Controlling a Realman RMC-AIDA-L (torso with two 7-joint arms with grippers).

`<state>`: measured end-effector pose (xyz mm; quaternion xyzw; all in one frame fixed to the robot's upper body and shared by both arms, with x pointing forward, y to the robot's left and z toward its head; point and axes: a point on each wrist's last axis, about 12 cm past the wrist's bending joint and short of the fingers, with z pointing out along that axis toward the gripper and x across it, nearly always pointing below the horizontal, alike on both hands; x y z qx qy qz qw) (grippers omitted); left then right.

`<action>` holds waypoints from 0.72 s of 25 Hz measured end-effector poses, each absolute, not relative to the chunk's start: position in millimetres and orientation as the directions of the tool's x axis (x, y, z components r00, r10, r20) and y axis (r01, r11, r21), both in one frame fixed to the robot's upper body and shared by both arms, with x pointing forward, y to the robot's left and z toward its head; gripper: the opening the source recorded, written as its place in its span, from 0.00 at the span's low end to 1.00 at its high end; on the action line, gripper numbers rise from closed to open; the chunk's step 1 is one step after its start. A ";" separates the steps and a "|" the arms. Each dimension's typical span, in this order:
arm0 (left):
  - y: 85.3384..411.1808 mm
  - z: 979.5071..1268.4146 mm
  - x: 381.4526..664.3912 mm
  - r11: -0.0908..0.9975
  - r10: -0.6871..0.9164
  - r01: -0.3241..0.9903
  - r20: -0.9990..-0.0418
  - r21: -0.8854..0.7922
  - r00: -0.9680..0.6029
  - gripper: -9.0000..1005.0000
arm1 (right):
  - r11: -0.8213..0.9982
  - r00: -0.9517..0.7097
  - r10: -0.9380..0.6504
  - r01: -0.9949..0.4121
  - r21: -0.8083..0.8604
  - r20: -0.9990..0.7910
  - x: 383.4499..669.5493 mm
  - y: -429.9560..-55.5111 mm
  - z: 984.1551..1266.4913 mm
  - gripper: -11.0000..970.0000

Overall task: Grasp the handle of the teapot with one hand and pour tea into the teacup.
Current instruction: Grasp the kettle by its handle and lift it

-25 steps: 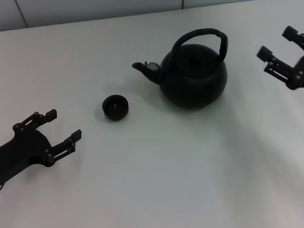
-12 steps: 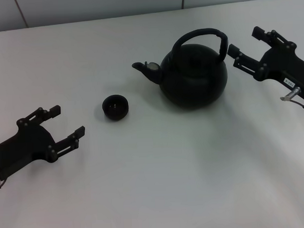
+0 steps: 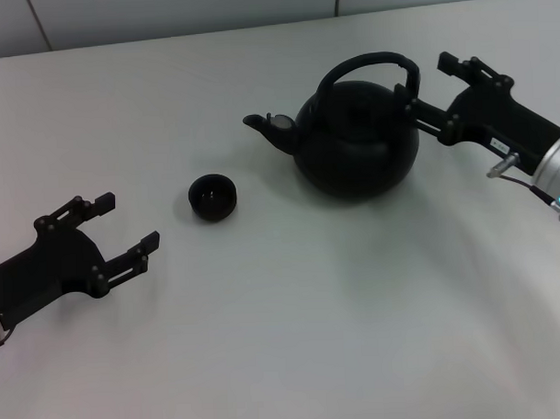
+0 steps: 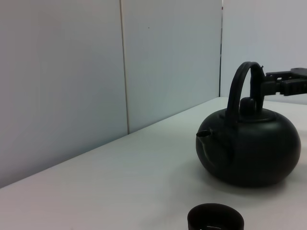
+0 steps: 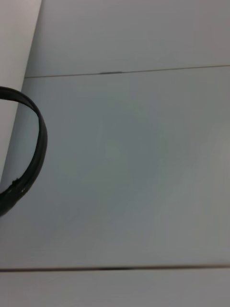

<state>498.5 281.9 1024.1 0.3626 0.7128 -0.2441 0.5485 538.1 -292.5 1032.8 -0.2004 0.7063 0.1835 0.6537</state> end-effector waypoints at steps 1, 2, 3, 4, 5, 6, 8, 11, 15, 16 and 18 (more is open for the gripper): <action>281.9 1024.1 498.5 0.618 0.249 0.785 -0.959 0.050 -0.135 0.80 | 0.851 -0.065 -0.049 -0.524 -0.008 -0.997 539.8 -290.6 1032.6 0.84; 281.9 1023.9 498.4 0.618 0.249 0.785 -0.959 0.049 -0.136 0.80 | 0.851 -0.065 -0.055 -0.525 -0.012 -0.996 540.9 -289.4 1032.4 0.84; 281.9 1023.9 498.4 0.618 0.249 0.785 -0.959 0.049 -0.136 0.80 | 0.853 -0.061 -0.059 -0.522 -0.018 -0.996 543.5 -288.3 1033.3 0.84; 281.9 1023.5 498.0 0.619 0.248 0.784 -0.959 0.047 -0.138 0.80 | 0.853 -0.061 -0.059 -0.522 -0.018 -0.996 543.5 -288.3 1033.3 0.84; 282.0 1023.3 497.7 0.619 0.248 0.784 -0.959 0.046 -0.140 0.80 | 0.854 -0.060 -0.059 -0.520 -0.019 -0.996 544.7 -287.9 1033.7 0.84; 282.0 1023.3 497.7 0.619 0.248 0.784 -0.959 0.046 -0.140 0.80 | 0.856 -0.062 -0.058 -0.517 -0.018 -0.996 546.1 -287.5 1034.0 0.84; 282.1 1023.2 497.6 0.619 0.247 0.784 -0.959 0.045 -0.140 0.80 | 0.859 -0.067 -0.064 -0.512 -0.021 -0.996 551.2 -285.9 1035.1 0.84; 281.8 1022.7 497.1 0.618 0.249 0.785 -0.958 0.044 -0.142 0.80 | 0.860 -0.069 -0.069 -0.510 -0.024 -0.995 554.6 -284.7 1036.1 0.84; 281.6 1022.9 497.2 0.617 0.249 0.786 -0.958 0.045 -0.141 0.80 | 0.862 -0.084 -0.080 -0.506 -0.026 -0.993 561.6 -280.9 1036.6 0.84; 281.6 1022.9 497.2 0.617 0.249 0.786 -0.958 0.045 -0.141 0.80 | 0.862 -0.091 -0.084 -0.507 -0.026 -0.992 563.4 -279.5 1036.4 0.84; 281.6 1022.9 497.2 0.616 0.250 0.786 -0.958 0.045 -0.141 0.80 | 0.861 -0.095 -0.086 -0.508 -0.026 -0.992 566.0 -277.3 1036.7 0.84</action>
